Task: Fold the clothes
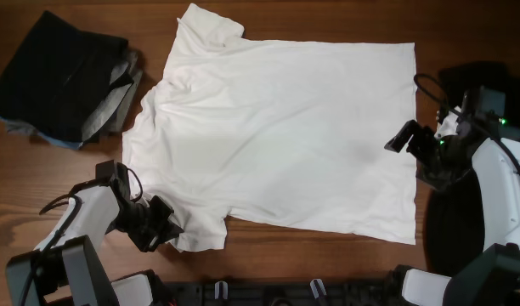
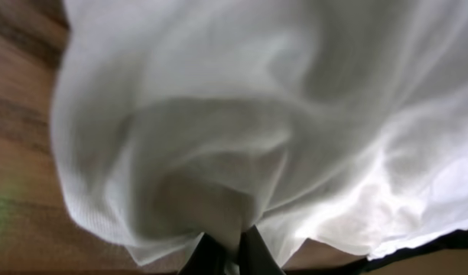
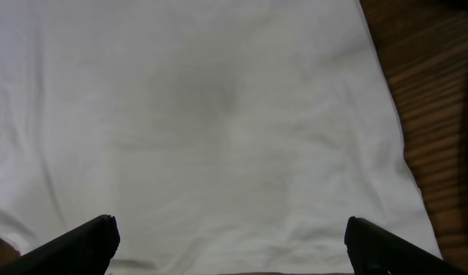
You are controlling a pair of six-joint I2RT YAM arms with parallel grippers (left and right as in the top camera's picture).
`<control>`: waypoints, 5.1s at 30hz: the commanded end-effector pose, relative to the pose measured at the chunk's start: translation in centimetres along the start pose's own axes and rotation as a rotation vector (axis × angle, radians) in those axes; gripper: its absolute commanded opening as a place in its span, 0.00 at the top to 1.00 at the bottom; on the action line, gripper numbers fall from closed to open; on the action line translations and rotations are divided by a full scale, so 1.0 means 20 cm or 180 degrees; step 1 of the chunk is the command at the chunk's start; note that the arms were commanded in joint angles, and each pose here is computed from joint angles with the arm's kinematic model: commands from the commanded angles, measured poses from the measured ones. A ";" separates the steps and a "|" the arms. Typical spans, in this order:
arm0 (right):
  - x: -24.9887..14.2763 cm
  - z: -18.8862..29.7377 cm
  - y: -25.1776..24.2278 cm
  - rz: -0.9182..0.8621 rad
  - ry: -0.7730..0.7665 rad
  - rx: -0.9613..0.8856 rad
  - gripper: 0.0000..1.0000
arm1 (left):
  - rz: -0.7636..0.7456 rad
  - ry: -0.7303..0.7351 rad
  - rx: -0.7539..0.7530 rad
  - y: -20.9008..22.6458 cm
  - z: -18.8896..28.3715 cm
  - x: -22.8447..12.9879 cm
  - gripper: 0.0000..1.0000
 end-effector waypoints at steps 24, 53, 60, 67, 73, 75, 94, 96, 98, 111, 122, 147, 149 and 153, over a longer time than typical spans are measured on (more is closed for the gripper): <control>-0.36 -0.38 -0.72 -0.1952 0.0357 -0.0924 0.16 | -0.0515 -0.0290 -0.0181 -0.15 0.14 0.13 0.96; 0.00 -0.01 -0.26 -0.1051 -0.0312 0.0364 0.96 | -0.1272 -0.1130 -0.0686 -0.55 0.51 0.32 0.96; 0.07 0.00 -0.22 -0.1198 -0.0472 0.0478 0.96 | -0.1977 -0.1544 -0.0861 -0.81 0.53 0.35 0.96; 0.17 -0.03 -0.23 -0.1297 -0.0623 0.0489 0.96 | -0.2056 -0.2044 -0.0626 -0.85 0.59 0.47 0.96; 0.27 -0.10 -0.21 -0.1332 -0.0641 0.0585 0.96 | -0.2185 -0.2414 -0.0732 -0.93 0.68 0.54 0.96; 0.30 -0.12 -0.18 -0.1286 -0.0627 0.0714 0.96 | -0.2205 -0.2495 -0.0740 -0.95 0.69 0.55 0.96; 0.20 -0.11 0.00 -0.0665 -0.0357 0.0943 0.96 | -0.1947 -0.2089 -0.0395 -0.78 0.59 0.48 0.96; 0.14 -0.05 -0.08 -0.0776 -0.0377 0.0694 0.96 | -0.1900 -0.1986 -0.0343 -0.73 0.60 0.40 0.96; 0.07 0.00 -0.20 -0.0944 -0.0406 0.0342 0.96 | -0.1837 -0.1859 -0.0264 -0.67 0.60 0.32 0.96; -0.14 0.12 -0.46 -0.1192 -0.0399 -0.0440 0.96 | -0.1409 -0.1288 0.0429 -0.33 0.55 0.07 0.96; -0.10 0.12 -0.38 -0.1035 -0.0434 -0.0145 0.96 | -0.1206 -0.1391 0.0320 -0.36 0.56 0.10 0.96; 0.27 -0.10 -0.10 -0.0820 -0.0488 0.0738 0.92 | -0.1869 -0.2246 -0.0009 -0.73 0.57 0.54 0.96; 0.31 -0.09 -0.05 -0.0702 -0.0593 0.0867 0.91 | -0.1868 -0.2247 -0.0010 -0.73 0.57 0.55 0.96; 0.36 -0.06 0.07 -0.0487 -0.0716 0.1129 0.87 | -0.1870 -0.2267 -0.0007 -0.74 0.57 0.56 0.96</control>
Point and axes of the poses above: each gripper's point midway between its finger pads, its own z axis back along the fingers, its own y axis along the line the jaws close on, x = y × z, the point moved 1 cm from there along z, back along the fingers, and after that the axes turned 8 degrees about -z, right-handed, at the moved point
